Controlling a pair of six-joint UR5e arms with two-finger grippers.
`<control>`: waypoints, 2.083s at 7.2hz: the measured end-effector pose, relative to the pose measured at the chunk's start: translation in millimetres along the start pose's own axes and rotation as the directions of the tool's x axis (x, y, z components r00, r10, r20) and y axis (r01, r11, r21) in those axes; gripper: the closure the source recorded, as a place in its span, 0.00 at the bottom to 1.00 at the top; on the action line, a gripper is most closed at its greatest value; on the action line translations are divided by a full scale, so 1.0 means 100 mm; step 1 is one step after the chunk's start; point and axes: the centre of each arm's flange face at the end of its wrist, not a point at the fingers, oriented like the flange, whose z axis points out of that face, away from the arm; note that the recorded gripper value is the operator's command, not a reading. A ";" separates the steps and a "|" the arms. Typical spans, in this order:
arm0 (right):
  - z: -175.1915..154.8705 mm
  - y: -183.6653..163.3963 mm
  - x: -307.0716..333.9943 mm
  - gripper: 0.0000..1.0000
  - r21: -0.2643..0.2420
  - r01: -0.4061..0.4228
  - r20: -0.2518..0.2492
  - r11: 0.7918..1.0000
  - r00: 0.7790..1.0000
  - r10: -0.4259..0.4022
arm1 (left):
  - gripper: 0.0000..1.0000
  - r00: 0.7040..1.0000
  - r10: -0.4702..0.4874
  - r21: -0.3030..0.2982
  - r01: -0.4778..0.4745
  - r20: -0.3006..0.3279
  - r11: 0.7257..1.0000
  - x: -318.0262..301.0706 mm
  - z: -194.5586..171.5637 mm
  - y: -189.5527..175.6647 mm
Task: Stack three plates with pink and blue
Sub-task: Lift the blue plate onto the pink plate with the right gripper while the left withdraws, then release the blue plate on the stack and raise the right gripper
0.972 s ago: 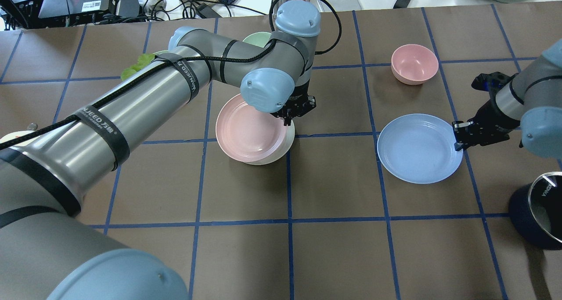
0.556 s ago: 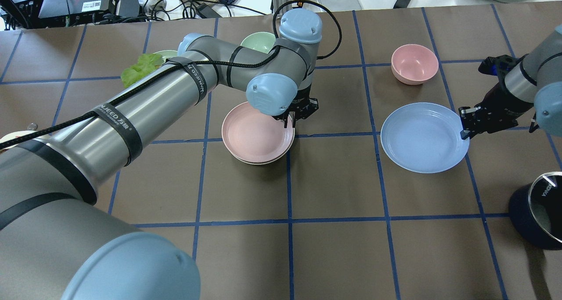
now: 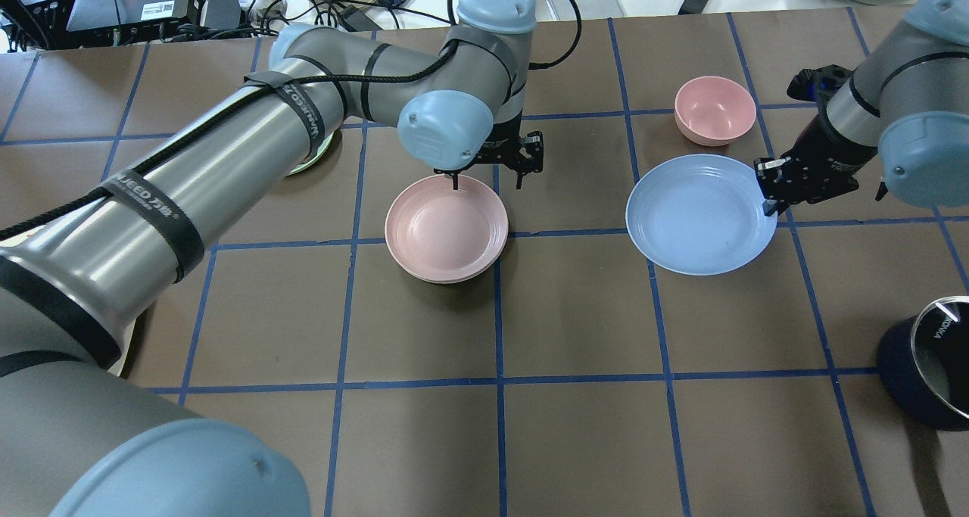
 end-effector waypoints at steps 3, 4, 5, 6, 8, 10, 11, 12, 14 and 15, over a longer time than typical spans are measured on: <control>0.15 0.06 -1.05 1.00 0.029 -0.068 0.060 0.997 0.996 0.066 | 0.00 1.000 -0.011 -0.112 0.011 0.003 0.994 -1.13 -0.89 0.20; 0.22 0.12 -1.41 1.00 0.047 -0.088 0.068 0.995 0.994 0.085 | 0.00 0.999 -0.038 -0.118 0.035 -0.018 0.992 -1.40 -1.15 0.38; 0.34 0.18 -1.77 1.00 0.067 -0.114 0.077 0.991 0.991 0.109 | 0.00 0.998 -0.055 -0.115 0.051 -0.034 0.992 -1.57 -1.35 0.61; 0.49 0.24 -2.14 1.00 0.091 -0.135 0.089 0.987 0.988 0.127 | 0.00 0.997 -0.069 -0.093 0.065 -0.046 0.994 -1.69 -1.43 0.80; 0.69 0.33 -2.84 1.00 0.118 -0.166 0.116 0.979 0.982 0.152 | 0.00 0.990 -0.114 0.055 0.118 -0.080 0.991 -1.94 -1.42 0.85; 0.91 0.41 -3.22 0.91 0.096 -0.195 0.119 0.976 0.976 0.184 | 0.00 0.987 -0.136 0.101 0.145 -0.088 0.984 -2.08 -1.42 0.86; 0.97 0.42 -3.29 0.63 0.088 -0.197 0.115 0.976 0.976 0.187 | 0.00 0.987 -0.137 0.090 0.145 -0.085 0.985 -2.09 -1.43 0.90; 0.98 0.42 -3.30 0.34 0.088 -0.196 0.113 0.977 0.976 0.186 | 0.00 0.987 -0.139 0.076 0.146 -0.082 0.986 -2.11 -1.43 0.93; 0.92 0.32 -3.20 0.20 0.116 -0.197 0.097 0.974 0.978 0.186 | 0.00 0.986 -0.147 0.053 0.152 -0.076 0.987 -2.15 -1.44 0.98; 0.81 0.22 -3.11 0.19 0.144 -0.182 0.089 0.973 0.981 0.171 | 0.00 0.985 -0.152 0.050 0.156 -0.076 0.986 -2.18 -1.45 0.99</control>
